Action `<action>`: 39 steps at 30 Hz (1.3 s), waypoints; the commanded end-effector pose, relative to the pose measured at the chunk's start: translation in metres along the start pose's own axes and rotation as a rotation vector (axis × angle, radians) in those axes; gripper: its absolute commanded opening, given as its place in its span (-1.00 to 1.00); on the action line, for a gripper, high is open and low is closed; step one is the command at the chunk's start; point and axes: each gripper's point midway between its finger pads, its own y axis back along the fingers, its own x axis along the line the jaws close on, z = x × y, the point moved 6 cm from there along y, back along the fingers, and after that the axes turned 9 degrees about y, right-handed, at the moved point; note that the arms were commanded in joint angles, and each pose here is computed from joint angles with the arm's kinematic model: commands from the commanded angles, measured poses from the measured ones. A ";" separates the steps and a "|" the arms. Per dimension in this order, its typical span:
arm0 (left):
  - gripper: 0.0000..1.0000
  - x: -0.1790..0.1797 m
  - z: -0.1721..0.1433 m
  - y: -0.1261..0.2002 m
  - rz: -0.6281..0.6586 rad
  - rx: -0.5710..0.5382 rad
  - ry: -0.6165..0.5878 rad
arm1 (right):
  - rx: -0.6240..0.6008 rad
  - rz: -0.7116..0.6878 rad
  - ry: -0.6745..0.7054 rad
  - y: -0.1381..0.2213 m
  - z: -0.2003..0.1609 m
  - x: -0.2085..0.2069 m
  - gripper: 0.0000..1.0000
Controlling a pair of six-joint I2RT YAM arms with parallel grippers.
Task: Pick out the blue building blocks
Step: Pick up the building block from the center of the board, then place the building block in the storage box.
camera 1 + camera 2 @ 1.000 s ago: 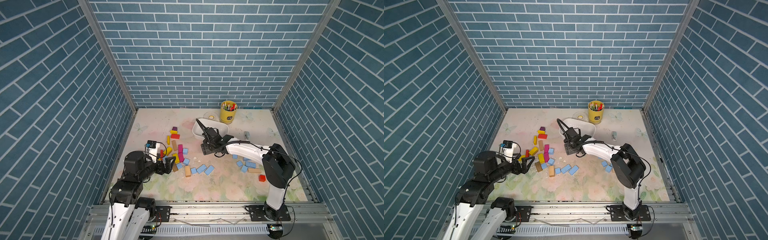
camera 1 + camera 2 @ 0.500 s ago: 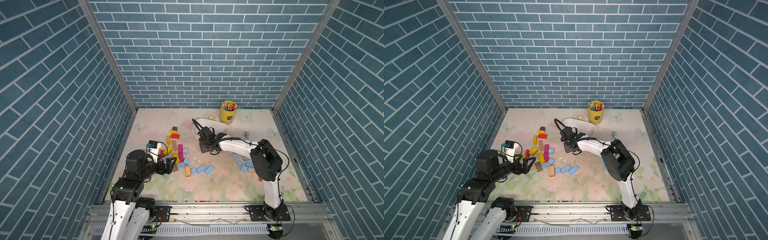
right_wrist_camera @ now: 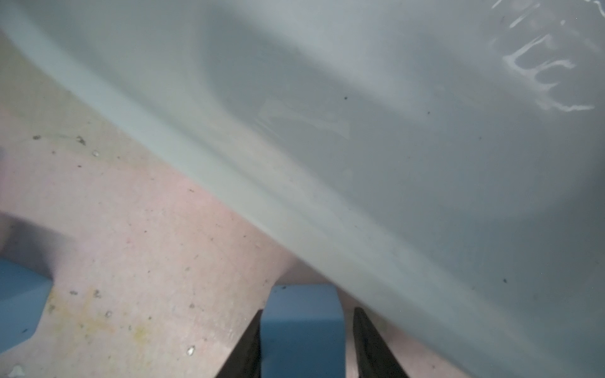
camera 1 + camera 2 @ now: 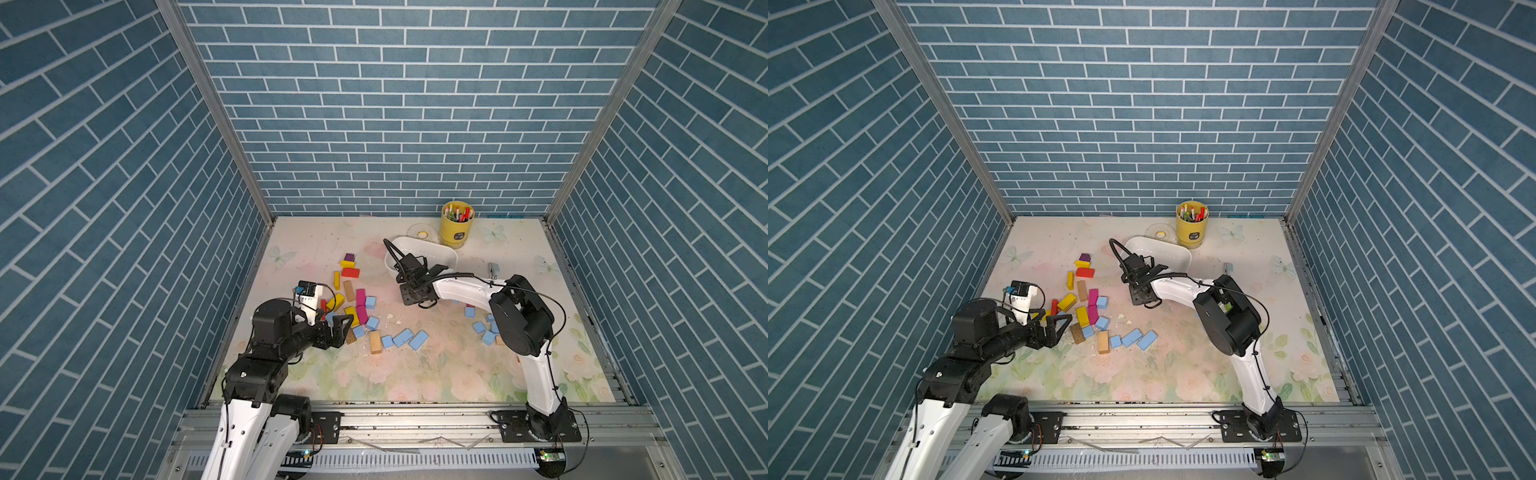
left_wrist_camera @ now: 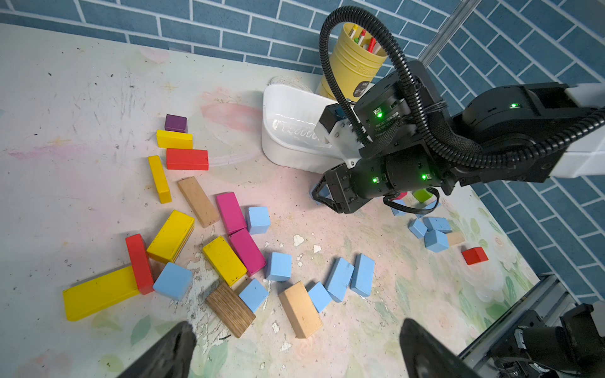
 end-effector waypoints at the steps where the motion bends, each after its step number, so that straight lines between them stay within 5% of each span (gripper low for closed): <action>1: 0.99 -0.001 0.000 -0.001 -0.011 0.003 -0.004 | 0.022 0.000 -0.027 -0.002 0.000 0.000 -0.36; 9: 0.99 -0.001 -0.001 -0.002 -0.011 0.006 -0.003 | -0.012 0.044 -0.030 0.022 0.002 0.001 -0.80; 27: 0.99 -0.002 -0.001 0.000 -0.014 0.001 -0.006 | -0.256 0.188 -0.104 0.127 0.042 -0.003 -0.92; 39: 0.99 -0.002 0.000 0.000 -0.011 -0.002 -0.009 | -0.260 0.059 -0.488 0.100 0.075 -0.066 -0.95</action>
